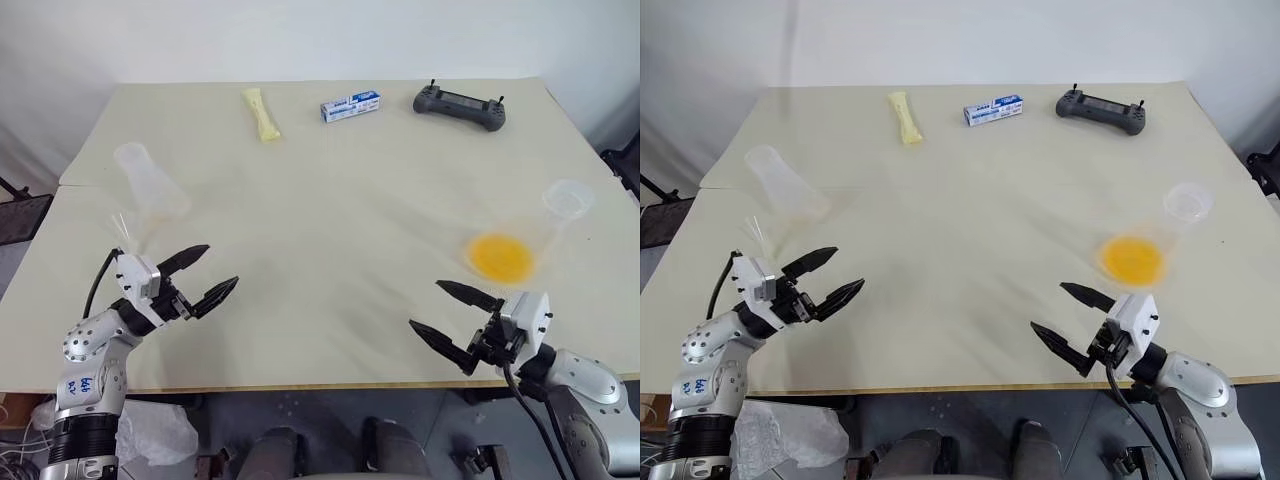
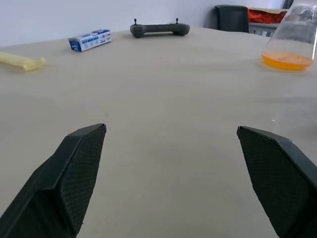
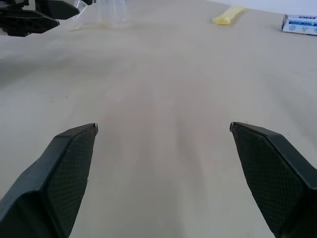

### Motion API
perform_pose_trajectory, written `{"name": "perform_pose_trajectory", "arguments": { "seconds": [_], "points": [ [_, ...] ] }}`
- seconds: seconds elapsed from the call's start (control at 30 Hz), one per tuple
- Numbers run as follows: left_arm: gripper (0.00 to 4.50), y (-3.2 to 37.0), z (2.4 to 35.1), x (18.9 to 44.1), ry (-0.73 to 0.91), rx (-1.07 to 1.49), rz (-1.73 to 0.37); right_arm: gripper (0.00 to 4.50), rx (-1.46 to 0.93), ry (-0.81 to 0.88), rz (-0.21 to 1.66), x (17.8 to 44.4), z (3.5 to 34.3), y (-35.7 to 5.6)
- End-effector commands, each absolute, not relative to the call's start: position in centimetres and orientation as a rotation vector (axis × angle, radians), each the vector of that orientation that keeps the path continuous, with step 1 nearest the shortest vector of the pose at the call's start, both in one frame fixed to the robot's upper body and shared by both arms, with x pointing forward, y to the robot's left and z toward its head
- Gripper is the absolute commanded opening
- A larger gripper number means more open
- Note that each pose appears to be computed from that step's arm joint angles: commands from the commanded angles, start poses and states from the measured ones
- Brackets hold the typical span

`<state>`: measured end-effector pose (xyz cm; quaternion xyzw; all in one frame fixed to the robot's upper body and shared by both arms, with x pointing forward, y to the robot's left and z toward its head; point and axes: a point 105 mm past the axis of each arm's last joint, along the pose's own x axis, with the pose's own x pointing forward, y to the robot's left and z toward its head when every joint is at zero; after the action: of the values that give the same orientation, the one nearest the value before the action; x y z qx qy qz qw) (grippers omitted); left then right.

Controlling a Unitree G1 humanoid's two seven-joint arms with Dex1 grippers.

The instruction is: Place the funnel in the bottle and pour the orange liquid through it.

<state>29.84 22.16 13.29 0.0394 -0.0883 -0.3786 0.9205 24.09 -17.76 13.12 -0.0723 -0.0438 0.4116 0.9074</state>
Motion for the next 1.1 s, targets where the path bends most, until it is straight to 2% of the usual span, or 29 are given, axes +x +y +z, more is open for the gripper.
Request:
{"name": "perform_pose_trajectory", "arguments": {
  "seconds": [0.03, 0.17, 0.33, 0.47, 0.7, 0.8, 0.97, 1.1],
  "points": [
    [4.5, 22.4, 14.3, 29.6, -0.212, 0.096, -0.754, 4.48, -0.162, -0.129, 0.846, 24.2, 13.7, -17.8],
    [4.5, 22.5, 14.1, 29.8, -0.189, 0.065, -0.74, 4.48, -0.159, -0.129, 0.856, 24.4, 13.7, -17.7],
    [4.5, 24.1, 14.0, 29.6, -0.157, 0.092, -0.568, 4.48, -0.143, -0.119, 0.902, 24.8, 13.4, -17.3],
    [4.5, 26.0, 14.7, 28.0, -0.202, 0.105, -0.44, 4.48, -0.134, -0.122, 0.922, 25.4, 13.3, -17.2],
    [4.5, 30.3, 14.6, 23.7, -0.154, 0.132, -0.139, 4.48, -0.116, -0.143, 0.975, 26.6, 13.3, -16.6],
    [4.5, 31.3, 14.6, 22.7, -0.125, 0.06, -0.054, 4.48, -0.112, -0.154, 0.999, 27.1, 13.3, -16.1],
    [4.5, 31.6, 15.7, 23.9, -0.131, 0.054, -0.03, 4.48, -0.114, -0.171, 1.04, 27.3, 13.5, -15.3],
    [4.5, 32.0, 17.5, 27.3, -0.153, 0.047, -0.034, 4.48, -0.127, -0.206, 1.05, 27.5, 14.2, -14.7]
  ]
}}
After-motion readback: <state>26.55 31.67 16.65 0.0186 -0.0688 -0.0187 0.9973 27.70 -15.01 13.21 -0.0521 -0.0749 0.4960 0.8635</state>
